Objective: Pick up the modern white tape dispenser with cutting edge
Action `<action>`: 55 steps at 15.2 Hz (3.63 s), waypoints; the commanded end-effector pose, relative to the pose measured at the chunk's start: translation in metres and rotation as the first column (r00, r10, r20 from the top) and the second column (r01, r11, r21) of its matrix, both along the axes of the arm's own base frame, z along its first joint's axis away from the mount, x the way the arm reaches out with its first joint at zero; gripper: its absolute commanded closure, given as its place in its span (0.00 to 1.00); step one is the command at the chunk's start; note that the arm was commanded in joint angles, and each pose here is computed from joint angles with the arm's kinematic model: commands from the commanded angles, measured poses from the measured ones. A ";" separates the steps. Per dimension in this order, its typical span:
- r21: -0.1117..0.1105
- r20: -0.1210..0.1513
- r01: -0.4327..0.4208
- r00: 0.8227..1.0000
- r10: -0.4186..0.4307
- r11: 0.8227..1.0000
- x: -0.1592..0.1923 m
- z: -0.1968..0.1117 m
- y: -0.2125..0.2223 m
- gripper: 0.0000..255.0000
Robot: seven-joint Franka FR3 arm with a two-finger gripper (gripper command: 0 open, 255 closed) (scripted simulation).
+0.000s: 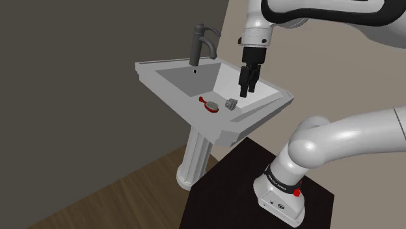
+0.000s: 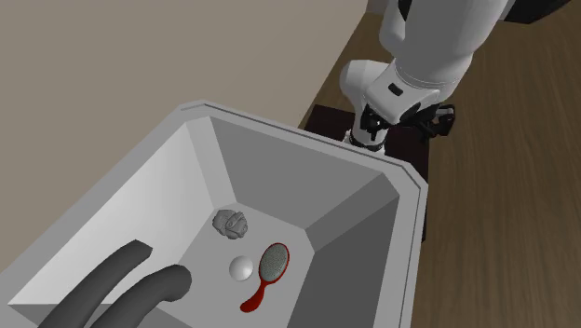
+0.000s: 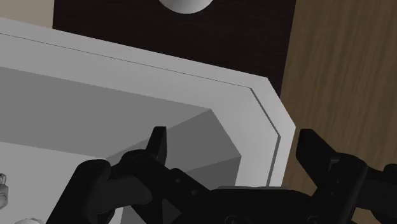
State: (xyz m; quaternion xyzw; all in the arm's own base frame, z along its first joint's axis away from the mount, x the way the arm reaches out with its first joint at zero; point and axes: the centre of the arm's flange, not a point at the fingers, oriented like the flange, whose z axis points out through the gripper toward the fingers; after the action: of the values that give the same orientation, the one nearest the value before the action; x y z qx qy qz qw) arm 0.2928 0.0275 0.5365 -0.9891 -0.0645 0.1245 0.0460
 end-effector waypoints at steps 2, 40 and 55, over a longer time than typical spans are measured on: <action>-0.003 0.003 0.031 1.000 -0.031 1.000 0.009 -0.007 -0.006 0.00; -0.043 0.143 0.848 0.528 -0.837 0.527 0.148 -0.239 -0.316 0.00; -0.043 0.143 0.848 0.528 -0.837 0.527 0.148 -0.236 -0.316 1.00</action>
State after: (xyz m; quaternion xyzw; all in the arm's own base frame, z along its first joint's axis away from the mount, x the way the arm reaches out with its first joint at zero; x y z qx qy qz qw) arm 0.4414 -0.2881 0.2965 -0.9029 0.4258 0.0379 0.0440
